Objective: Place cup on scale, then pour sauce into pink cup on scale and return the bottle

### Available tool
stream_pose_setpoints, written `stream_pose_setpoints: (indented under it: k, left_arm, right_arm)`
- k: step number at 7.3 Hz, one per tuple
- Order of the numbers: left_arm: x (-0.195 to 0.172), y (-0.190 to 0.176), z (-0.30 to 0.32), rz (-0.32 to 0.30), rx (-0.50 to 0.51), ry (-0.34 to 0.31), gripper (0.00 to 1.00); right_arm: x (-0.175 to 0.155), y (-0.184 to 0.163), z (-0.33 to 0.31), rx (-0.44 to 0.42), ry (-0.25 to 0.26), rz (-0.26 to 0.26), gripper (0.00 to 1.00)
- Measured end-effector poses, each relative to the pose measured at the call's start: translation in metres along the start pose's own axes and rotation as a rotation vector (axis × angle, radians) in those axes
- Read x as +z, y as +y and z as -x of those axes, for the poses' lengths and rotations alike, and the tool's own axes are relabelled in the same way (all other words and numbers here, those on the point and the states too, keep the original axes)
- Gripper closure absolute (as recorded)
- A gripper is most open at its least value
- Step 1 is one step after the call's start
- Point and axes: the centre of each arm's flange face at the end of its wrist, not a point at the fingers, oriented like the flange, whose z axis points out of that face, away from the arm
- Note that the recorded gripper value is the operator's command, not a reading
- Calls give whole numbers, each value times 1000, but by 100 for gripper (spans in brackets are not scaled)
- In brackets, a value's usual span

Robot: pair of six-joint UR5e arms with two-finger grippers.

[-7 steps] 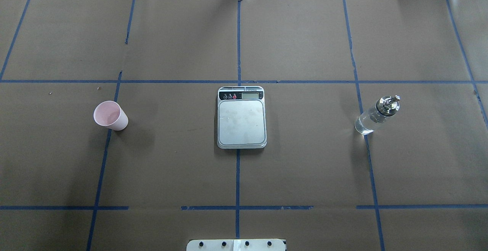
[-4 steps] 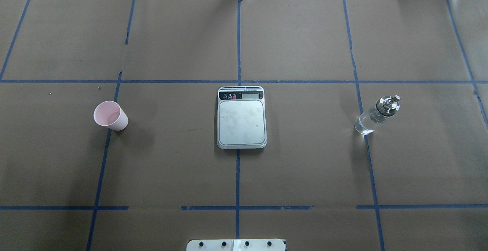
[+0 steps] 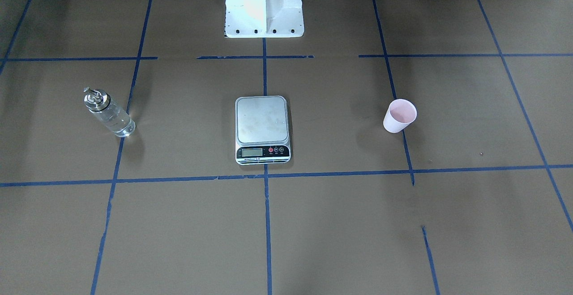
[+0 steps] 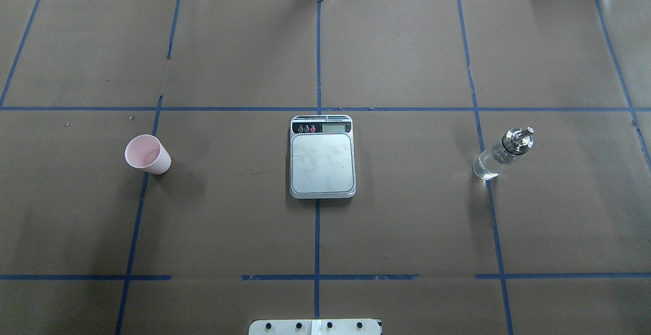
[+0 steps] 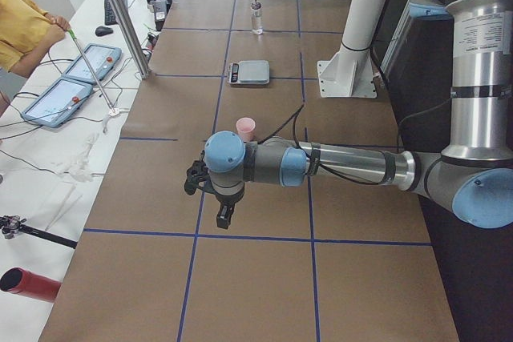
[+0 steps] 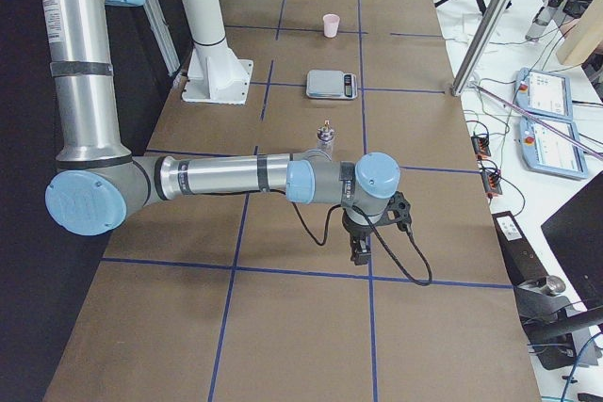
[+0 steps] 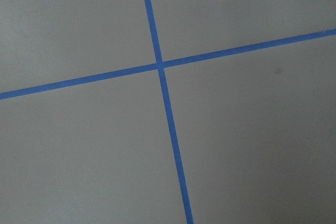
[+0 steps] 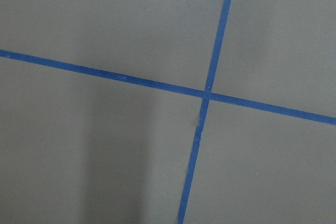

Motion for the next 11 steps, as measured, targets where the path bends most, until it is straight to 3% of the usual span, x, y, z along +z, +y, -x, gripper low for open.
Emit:
stream_pose_setpoints:
  k: [2,3,6,11]
  left_arm:
    - [6,-16,-34,-62,66,69,0]
    - [22,-27,-63,-63,39,92,0]
    - [92,-66,-173,-20,-69,82,1]
    - [181,-90,-297,108,-103,118,1]
  right_arm:
    - [0,-2,6,-6,-38,-7,0]
    - [0,-2,8,-9,-50,-10,0]
    - [1,-4,12,-61,-52,-72,0]
    - [8,-7,21,-91,-53,-88,0]
